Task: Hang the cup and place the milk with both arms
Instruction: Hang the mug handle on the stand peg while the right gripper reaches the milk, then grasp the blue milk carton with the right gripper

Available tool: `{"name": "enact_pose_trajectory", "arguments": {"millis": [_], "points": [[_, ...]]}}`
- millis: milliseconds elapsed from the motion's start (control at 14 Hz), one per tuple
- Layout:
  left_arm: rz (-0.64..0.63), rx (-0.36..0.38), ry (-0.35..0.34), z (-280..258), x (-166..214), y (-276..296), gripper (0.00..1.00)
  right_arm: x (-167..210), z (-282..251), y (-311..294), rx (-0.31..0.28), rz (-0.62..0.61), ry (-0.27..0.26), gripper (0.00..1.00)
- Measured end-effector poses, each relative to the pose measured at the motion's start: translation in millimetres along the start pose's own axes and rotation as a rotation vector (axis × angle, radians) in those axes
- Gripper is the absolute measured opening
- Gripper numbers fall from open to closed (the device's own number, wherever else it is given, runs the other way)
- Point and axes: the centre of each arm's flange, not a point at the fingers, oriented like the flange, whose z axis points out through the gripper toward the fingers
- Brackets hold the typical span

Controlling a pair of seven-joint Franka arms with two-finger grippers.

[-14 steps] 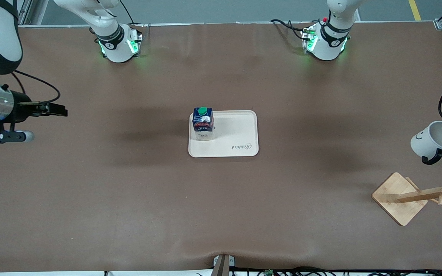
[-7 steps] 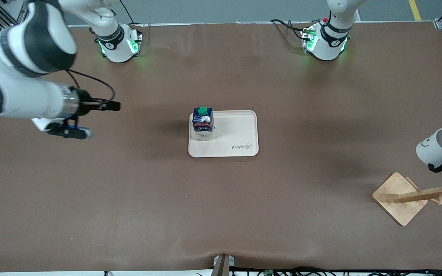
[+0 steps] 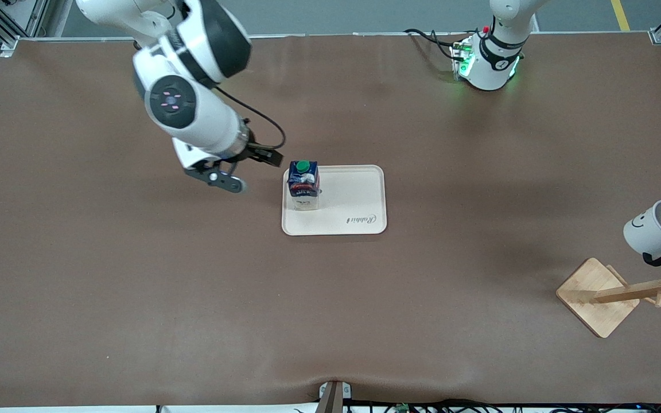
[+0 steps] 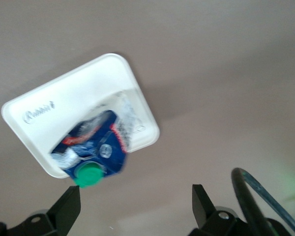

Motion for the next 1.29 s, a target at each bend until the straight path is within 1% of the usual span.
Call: {"name": "enact_pose_trajectory", "arguments": {"millis": [143,286,571,643,786,857,1000,1071,1143,1214,1286], "points": [[-0.007,0.001,0.007,0,-1,-6,0.05,-9,31,-27,0.025,0.025,0.027,1.0],[-0.015,-0.001,0.01,4,-1,-12,0.05,-17,58,-45,0.027,0.023,0.036,1.0],[-0.027,0.0,0.019,15,-2,-22,0.05,-20,72,-53,0.029,0.016,0.046,1.0],[-0.035,-0.007,0.024,16,-3,-25,0.05,-21,75,-54,0.017,0.006,0.056,1.0],[-0.061,-0.039,0.047,22,-8,-33,0.05,-23,84,-55,-0.03,-0.026,0.103,1.0],[-0.071,-0.048,0.052,26,-10,-37,0.05,-25,90,-57,-0.046,-0.027,0.114,1.0],[-0.077,-0.055,0.058,28,-11,-39,0.05,-30,101,-61,-0.064,-0.027,0.12,1.0],[-0.075,-0.055,0.061,27,-9,-38,0.08,-31,106,-62,-0.07,-0.028,0.12,1.0],[-0.072,-0.054,0.064,26,-8,-37,0.08,-32,108,-62,-0.074,-0.027,0.119,1.0],[-0.071,-0.053,0.066,25,-7,-36,0.14,-32,109,-62,-0.077,-0.024,0.118,0.91],[-0.069,-0.053,0.068,24,-6,-36,0.25,-31,109,-62,-0.079,-0.02,0.117,0.81]]}}
